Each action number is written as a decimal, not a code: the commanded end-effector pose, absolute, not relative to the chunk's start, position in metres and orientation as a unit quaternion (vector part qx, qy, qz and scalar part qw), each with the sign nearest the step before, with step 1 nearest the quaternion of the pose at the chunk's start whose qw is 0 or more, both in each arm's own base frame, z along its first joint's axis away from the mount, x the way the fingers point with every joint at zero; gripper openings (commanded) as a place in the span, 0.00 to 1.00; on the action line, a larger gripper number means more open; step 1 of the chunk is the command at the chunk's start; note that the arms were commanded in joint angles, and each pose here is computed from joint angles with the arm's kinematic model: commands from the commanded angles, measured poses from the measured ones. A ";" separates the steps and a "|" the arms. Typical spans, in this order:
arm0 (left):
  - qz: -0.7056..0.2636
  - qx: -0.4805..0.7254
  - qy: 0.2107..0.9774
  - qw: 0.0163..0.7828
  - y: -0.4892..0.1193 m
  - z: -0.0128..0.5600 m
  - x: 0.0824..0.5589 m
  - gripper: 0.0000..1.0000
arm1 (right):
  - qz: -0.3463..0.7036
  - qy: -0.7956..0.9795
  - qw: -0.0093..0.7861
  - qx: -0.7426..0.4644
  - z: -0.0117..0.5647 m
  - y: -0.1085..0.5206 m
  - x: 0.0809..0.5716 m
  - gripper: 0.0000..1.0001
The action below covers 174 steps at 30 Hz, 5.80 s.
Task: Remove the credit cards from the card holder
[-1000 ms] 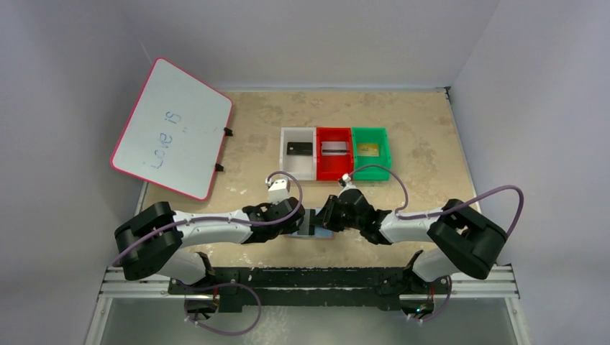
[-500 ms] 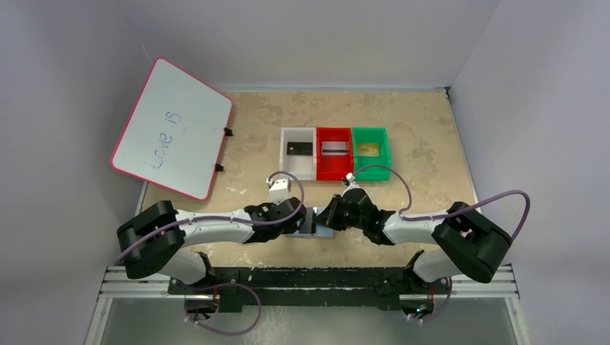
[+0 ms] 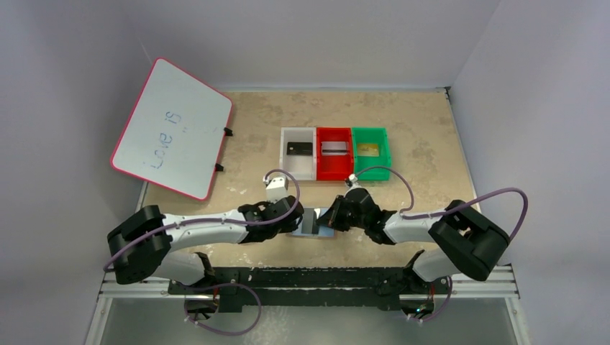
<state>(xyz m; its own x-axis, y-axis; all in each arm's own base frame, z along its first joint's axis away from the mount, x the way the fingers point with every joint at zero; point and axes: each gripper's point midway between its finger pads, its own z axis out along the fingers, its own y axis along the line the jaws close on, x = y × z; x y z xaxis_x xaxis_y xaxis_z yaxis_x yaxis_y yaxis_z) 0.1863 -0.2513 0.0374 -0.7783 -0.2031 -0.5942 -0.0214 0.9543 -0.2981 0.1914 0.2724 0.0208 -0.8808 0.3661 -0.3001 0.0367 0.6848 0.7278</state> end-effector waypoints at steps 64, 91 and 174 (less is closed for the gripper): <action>-0.169 -0.044 0.928 0.330 -0.283 0.041 0.189 0.14 | 0.378 0.853 0.341 0.114 0.085 0.235 0.209 0.00; 0.046 -0.157 0.842 0.514 -0.103 0.202 0.250 0.62 | 0.371 0.756 0.538 -0.027 0.198 0.230 0.240 0.00; 0.175 -0.311 0.750 0.557 0.040 0.242 0.225 0.86 | -0.163 0.609 0.489 -0.603 0.098 0.347 0.463 0.13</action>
